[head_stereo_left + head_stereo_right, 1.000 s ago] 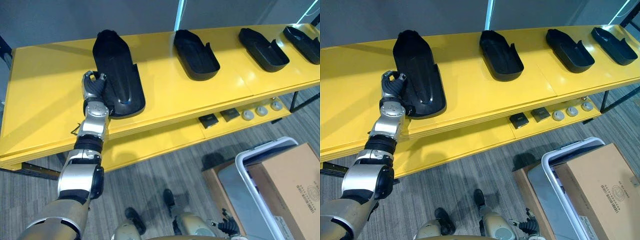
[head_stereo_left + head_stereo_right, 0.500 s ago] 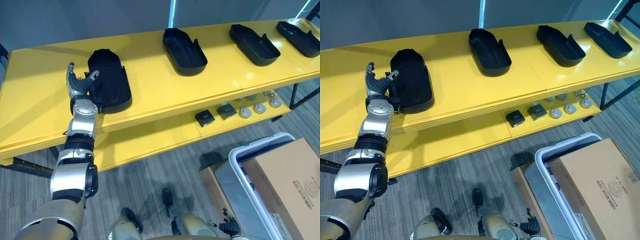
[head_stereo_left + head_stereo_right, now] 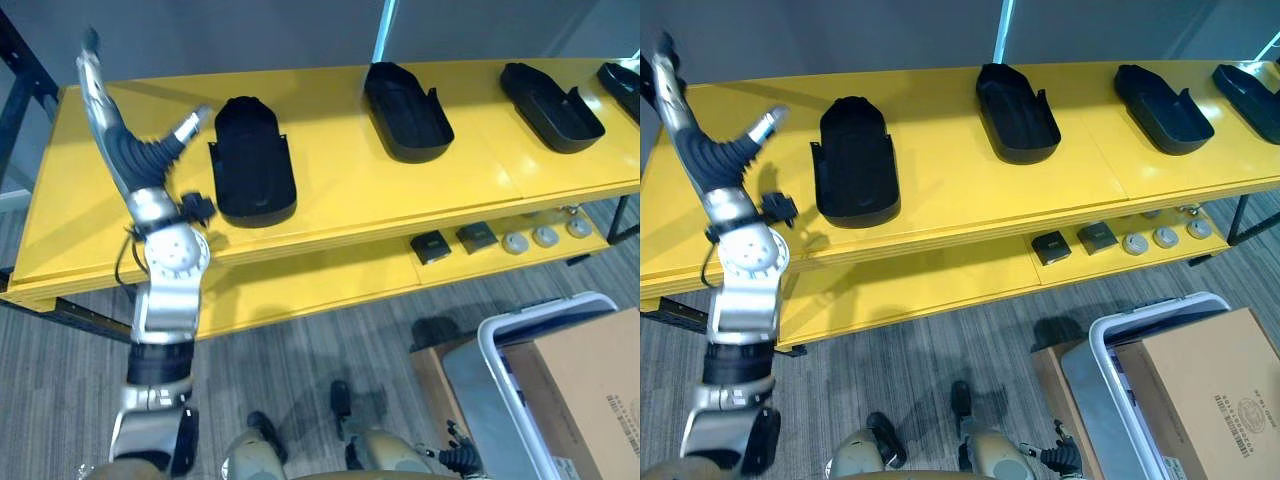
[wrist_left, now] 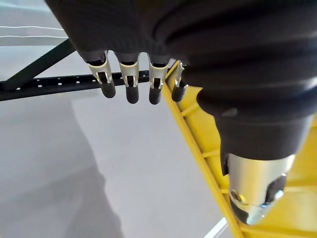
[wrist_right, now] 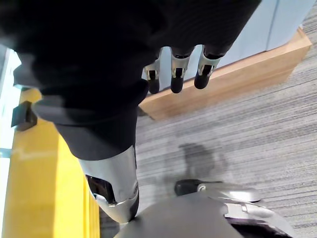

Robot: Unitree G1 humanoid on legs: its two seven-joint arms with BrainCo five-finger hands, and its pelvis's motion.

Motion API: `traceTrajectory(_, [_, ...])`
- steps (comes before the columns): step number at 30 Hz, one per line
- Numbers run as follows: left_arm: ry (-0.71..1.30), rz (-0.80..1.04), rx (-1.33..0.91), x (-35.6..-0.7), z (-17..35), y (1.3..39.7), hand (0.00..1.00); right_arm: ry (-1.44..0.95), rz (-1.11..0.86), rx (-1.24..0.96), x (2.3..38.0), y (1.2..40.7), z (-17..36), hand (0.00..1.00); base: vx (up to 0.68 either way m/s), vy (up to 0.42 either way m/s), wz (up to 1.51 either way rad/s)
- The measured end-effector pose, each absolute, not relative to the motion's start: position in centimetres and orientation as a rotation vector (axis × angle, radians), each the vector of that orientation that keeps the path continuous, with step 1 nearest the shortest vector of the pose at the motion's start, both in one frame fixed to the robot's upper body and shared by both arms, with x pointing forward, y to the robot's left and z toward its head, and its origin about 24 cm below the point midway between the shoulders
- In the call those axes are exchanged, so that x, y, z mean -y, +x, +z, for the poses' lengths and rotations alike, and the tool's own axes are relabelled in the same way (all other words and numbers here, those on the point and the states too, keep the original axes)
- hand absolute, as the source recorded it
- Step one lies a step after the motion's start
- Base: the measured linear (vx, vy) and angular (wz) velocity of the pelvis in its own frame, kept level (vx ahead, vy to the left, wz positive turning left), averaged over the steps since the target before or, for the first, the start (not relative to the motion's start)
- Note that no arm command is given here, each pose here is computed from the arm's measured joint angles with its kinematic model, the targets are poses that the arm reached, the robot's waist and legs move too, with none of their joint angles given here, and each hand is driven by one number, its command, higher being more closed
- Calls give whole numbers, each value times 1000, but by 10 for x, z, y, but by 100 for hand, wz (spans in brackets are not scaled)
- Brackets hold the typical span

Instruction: Walk over and take plastic housings, then place them on the shelf

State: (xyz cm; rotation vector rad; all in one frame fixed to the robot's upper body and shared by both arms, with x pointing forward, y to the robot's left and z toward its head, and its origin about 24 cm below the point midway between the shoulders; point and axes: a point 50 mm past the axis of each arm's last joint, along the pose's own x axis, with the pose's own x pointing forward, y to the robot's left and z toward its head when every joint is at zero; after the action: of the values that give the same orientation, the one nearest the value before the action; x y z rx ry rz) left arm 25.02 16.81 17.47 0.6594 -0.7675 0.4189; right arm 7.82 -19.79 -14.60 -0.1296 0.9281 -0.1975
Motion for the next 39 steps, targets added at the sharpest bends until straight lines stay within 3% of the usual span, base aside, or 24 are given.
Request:
traceTrajectory(8, [889,222,611,-163,126,240,100,-145,-186,-938,199,85,-149,0,11,3,-7])
traceTrajectory(20, [1038,152,484,-169,100,256,100,-151,-171,-941,196,93,-150,0,19,1,0])
traceTrajectory(39, [1054,166,401,-167,96,291,100,-144,-162,-902,192,102,-146,0,0,-9,0])
